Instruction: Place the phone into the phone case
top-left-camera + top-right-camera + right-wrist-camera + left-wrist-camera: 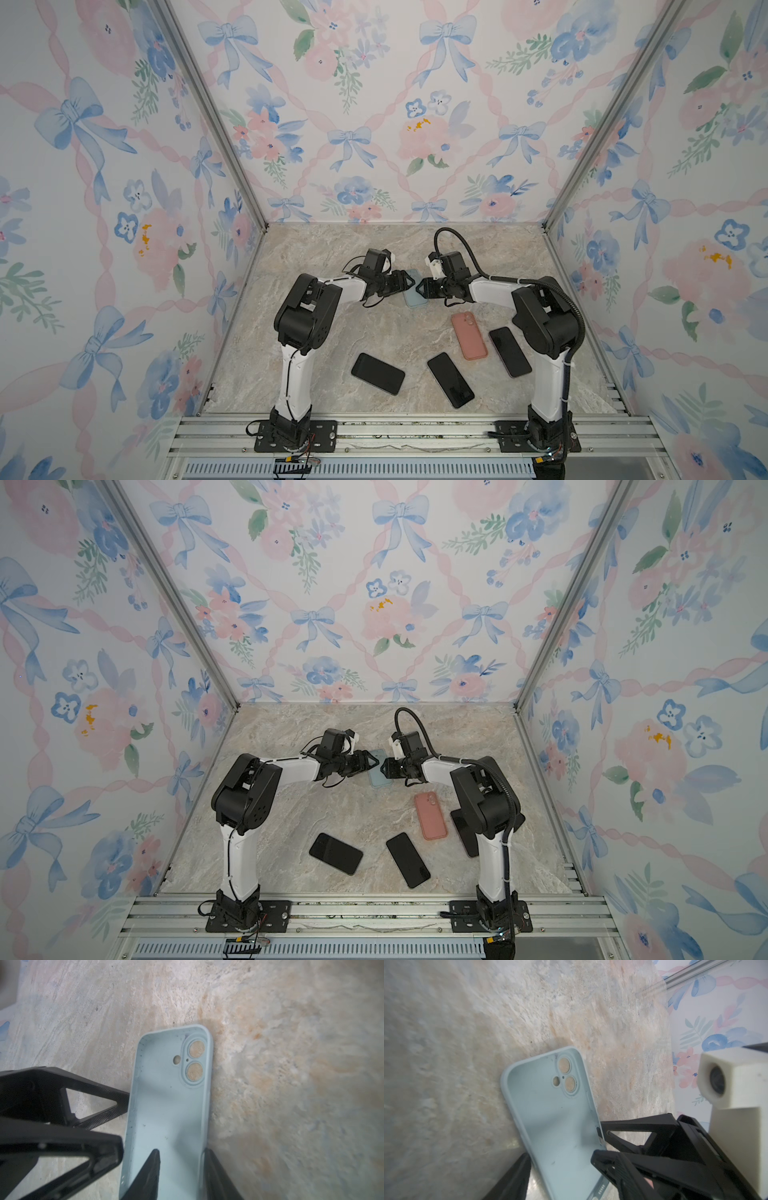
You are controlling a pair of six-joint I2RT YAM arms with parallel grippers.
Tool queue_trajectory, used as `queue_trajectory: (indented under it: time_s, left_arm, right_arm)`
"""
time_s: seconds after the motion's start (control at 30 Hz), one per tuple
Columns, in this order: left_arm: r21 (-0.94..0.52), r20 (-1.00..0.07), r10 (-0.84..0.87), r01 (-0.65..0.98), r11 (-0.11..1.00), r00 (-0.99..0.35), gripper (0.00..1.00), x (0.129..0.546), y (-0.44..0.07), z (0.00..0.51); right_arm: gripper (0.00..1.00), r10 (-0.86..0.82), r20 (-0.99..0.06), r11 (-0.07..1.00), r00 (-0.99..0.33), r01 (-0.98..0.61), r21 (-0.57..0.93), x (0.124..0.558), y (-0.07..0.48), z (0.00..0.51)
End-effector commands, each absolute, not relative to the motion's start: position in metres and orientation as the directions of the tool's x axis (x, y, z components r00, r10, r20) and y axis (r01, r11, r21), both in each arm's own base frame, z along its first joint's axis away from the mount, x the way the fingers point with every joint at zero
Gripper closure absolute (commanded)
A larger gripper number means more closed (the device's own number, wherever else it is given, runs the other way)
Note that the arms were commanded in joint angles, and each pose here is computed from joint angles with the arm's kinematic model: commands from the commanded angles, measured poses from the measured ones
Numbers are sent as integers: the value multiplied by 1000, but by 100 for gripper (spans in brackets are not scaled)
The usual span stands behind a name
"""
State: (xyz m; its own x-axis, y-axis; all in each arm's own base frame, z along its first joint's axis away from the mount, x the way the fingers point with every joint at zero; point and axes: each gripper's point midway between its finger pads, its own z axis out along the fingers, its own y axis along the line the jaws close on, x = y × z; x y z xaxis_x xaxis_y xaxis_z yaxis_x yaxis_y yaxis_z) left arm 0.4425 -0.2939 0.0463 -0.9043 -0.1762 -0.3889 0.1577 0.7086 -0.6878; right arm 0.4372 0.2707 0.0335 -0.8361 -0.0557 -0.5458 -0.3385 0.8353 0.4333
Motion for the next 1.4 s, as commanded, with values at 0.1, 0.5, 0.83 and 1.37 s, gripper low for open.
queue_trajectory:
  time_s: [0.1, 0.5, 0.83, 1.37]
  left_arm:
    - [-674, -363, -175, 128, 728, -915, 33, 439, -286, 41]
    - [-623, -355, -157, 108, 774, -922, 31, 389, -270, 70]
    - [-548, -359, -121, 104, 830, -925, 25, 328, -243, 68]
    - [-505, -342, -169, 30, 863, -924, 19, 277, -191, 60]
  right_arm:
    - [61, -61, -498, 835, -865, -318, 449, 438, 270, 27]
    - [51, -145, -557, 838, -818, -400, 370, 398, 263, 72]
    - [47, -317, -647, 782, -693, -578, 235, 298, 287, 86]
    - [33, -530, -672, 645, -518, -761, 78, 208, 349, 88]
